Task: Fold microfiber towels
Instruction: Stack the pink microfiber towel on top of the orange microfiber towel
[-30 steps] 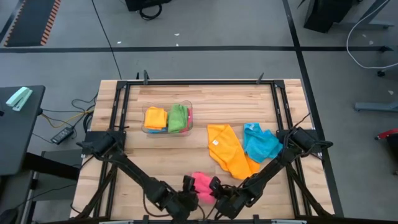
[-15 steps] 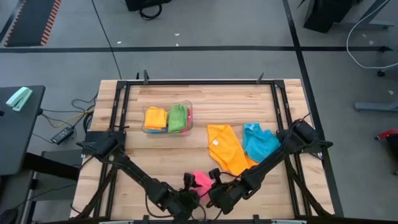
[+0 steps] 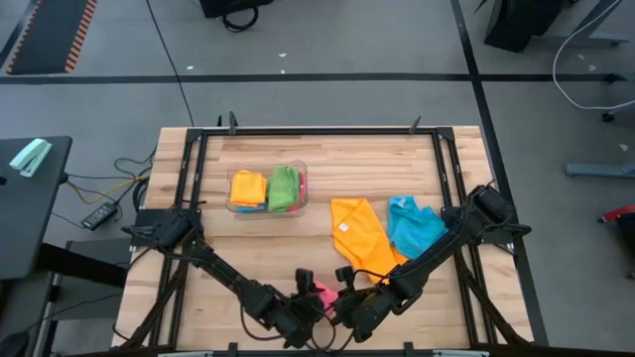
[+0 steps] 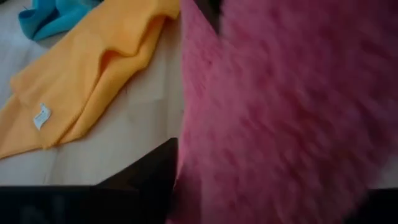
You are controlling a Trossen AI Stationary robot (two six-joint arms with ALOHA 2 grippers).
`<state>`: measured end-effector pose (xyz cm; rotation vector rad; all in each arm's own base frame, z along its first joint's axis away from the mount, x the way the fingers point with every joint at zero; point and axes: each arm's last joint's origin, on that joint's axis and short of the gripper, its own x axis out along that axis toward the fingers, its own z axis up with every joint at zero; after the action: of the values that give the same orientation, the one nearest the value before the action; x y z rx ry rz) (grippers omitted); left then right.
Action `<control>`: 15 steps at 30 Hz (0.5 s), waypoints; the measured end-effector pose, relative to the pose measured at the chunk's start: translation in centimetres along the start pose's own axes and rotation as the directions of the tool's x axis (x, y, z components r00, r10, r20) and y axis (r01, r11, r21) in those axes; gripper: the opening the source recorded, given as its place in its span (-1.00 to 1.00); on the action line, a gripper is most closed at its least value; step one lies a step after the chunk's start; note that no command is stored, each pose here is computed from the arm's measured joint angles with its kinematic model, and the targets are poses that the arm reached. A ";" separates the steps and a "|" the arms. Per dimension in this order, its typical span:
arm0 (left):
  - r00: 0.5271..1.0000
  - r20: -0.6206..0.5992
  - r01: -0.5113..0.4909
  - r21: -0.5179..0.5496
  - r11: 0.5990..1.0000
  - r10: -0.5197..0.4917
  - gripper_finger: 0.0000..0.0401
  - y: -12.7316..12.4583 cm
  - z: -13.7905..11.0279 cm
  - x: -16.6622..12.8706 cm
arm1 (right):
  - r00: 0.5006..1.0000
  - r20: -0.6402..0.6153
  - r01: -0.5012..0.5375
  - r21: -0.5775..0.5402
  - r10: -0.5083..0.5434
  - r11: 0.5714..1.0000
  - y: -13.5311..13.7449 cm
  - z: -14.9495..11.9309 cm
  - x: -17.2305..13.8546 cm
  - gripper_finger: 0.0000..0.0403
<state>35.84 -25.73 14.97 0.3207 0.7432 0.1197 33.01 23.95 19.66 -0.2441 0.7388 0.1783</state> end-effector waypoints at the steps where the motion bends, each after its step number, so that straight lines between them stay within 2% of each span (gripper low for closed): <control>1: 1.000 -0.004 -0.001 0.004 1.000 0.001 0.02 0.0 0.0 0.0 | 1.000 -0.001 -0.001 -0.001 0.001 1.000 0.0 0.0 0.0 -0.89; 9: 0.999 -0.050 0.001 0.075 0.997 0.003 -0.69 0.7 -0.1 -0.8 | 1.000 0.002 -0.006 -0.009 0.006 1.000 0.1 0.0 0.0 -0.76; 12: 0.997 -0.072 -0.001 0.091 0.996 0.008 -0.87 1.6 0.3 -1.7 | 1.000 0.003 -0.007 -0.005 0.007 1.000 0.1 0.0 0.0 -0.58; 15: 0.992 -0.124 -0.004 0.122 0.993 0.019 -0.93 2.7 0.3 -2.7 | 1.000 -0.003 -0.007 -0.012 0.007 1.000 0.1 0.0 -0.1 -0.34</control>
<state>34.08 -23.85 17.84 0.4366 0.8752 0.1066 32.90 24.02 19.71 -0.2528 0.7415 0.1892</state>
